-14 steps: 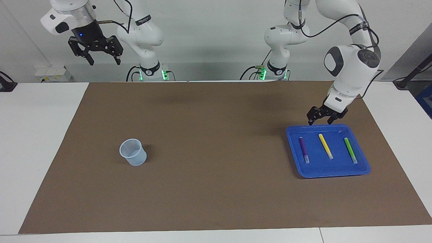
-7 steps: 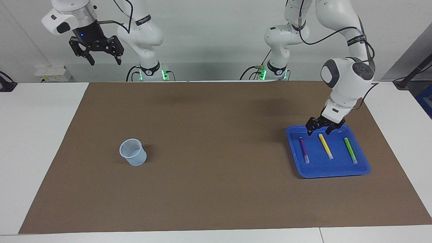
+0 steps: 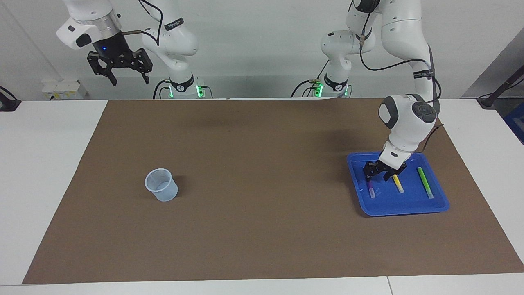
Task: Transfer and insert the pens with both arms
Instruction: 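Reach the left gripper down to the purple pen in the tray, then grasp the purple pen with the left gripper while the right gripper waits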
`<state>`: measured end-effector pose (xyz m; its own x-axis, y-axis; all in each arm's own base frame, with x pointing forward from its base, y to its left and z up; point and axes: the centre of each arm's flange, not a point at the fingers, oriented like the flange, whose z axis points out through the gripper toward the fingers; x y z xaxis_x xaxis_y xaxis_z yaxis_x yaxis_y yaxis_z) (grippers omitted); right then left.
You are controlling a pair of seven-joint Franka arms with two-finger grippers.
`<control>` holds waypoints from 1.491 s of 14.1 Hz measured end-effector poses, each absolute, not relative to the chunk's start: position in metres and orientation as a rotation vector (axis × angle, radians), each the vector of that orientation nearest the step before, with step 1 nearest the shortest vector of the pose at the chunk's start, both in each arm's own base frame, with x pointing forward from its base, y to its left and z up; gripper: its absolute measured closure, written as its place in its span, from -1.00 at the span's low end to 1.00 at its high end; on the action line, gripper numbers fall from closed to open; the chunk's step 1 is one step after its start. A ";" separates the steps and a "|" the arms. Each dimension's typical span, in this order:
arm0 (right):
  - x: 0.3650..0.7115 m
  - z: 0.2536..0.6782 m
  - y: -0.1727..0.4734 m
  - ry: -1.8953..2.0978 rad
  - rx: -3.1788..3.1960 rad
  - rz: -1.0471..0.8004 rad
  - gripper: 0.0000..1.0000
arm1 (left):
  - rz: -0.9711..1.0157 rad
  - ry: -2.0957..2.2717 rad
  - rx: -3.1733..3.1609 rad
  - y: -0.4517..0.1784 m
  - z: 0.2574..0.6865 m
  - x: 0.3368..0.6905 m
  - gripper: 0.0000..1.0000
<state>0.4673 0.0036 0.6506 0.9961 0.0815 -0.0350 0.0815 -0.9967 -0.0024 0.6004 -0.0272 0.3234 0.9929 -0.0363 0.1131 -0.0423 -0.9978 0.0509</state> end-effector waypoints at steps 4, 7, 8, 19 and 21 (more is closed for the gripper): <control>0.479 0.624 0.003 -0.130 -3.123 0.000 -1.00 | 0.199 -0.124 3.079 -0.041 0.324 0.601 -0.22; 0.494 0.589 0.001 -0.118 -3.094 0.016 -1.00 | 0.207 -0.160 3.081 -0.036 0.321 0.602 -0.19; 0.500 0.577 0.000 -0.114 -3.087 0.028 -1.00 | 0.215 -0.163 3.081 -0.035 0.319 0.603 -0.19; 0.505 0.539 0.028 0.385 -2.833 0.159 -1.00 | 0.208 -0.179 3.079 -0.039 0.306 0.604 0.30; 0.506 0.540 0.038 0.445 -2.801 0.158 -1.00 | 0.207 -0.180 3.079 -0.039 0.306 0.604 0.61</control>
